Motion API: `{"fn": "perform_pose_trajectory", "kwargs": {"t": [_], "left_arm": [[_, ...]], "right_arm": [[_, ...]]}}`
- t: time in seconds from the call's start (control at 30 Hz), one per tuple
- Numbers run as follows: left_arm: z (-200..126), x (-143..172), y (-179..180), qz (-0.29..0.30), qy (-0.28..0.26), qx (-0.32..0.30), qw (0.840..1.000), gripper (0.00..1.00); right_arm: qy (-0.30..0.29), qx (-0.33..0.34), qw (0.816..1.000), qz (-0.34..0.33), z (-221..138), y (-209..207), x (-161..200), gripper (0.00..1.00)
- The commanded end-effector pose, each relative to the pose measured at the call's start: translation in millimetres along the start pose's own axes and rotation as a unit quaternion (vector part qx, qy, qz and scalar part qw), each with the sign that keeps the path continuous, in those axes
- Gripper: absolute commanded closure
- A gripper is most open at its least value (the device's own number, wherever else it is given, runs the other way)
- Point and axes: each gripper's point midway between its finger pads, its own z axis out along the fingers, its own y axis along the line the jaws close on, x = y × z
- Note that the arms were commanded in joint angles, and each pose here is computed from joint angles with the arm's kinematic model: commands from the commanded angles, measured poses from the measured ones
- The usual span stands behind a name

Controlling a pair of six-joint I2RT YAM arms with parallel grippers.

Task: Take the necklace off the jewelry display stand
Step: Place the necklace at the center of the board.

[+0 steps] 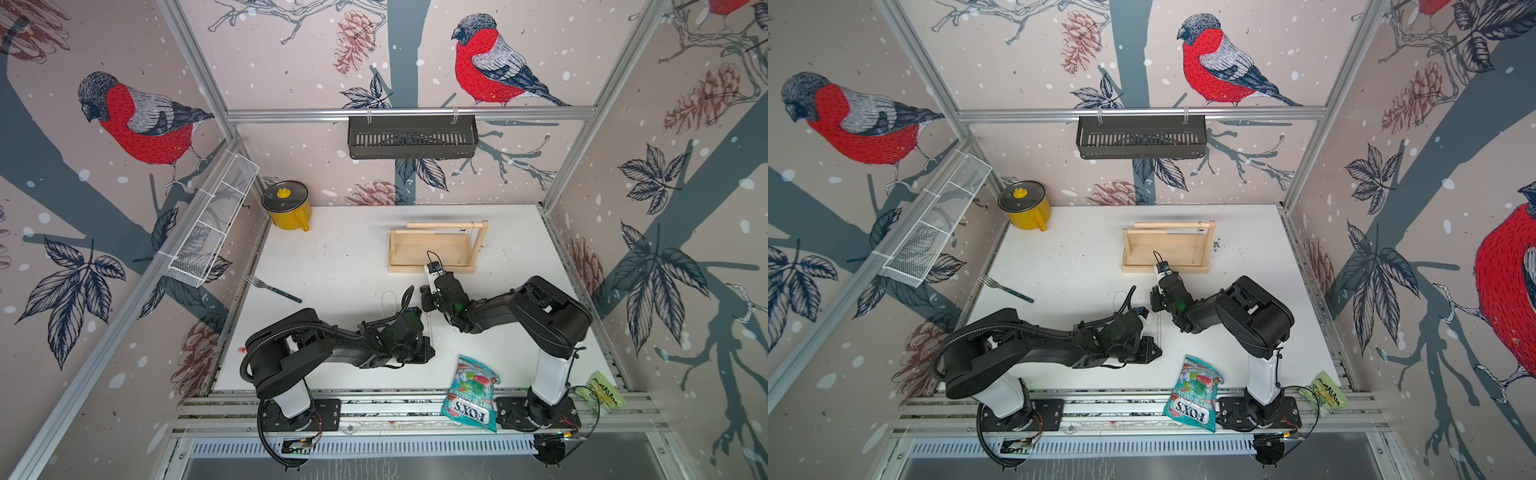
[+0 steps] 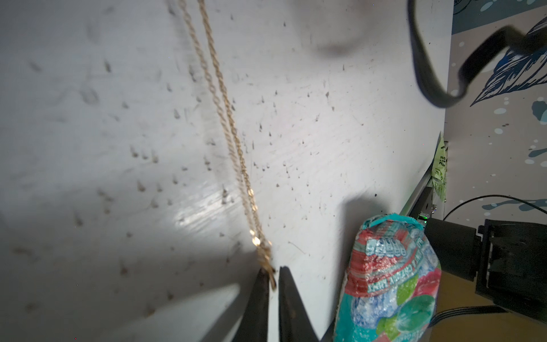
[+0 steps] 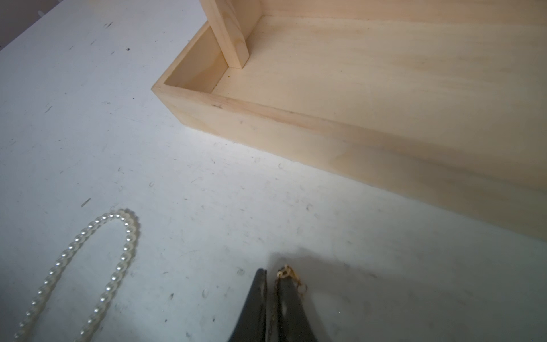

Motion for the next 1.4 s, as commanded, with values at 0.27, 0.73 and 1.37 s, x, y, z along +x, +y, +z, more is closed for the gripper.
{"fn": "perform_pose_trajectory", "kwargs": {"t": [0.27,0.73,1.37], "left_arm": [[-9,37,69,-0.042,0.054,-0.132,0.989,0.71],[-18,34,73,-0.037,0.041,-0.149,0.987,0.61],[-49,7,58,0.031,-0.022,-0.155,0.987,0.46]], "right_arm": [[0.011,0.014,1.000,0.000,0,-3,-3,0.78],[0.022,0.010,1.000,-0.010,-6,6,-12,0.47],[0.004,0.047,0.998,-0.038,-41,21,-47,0.21]]}}
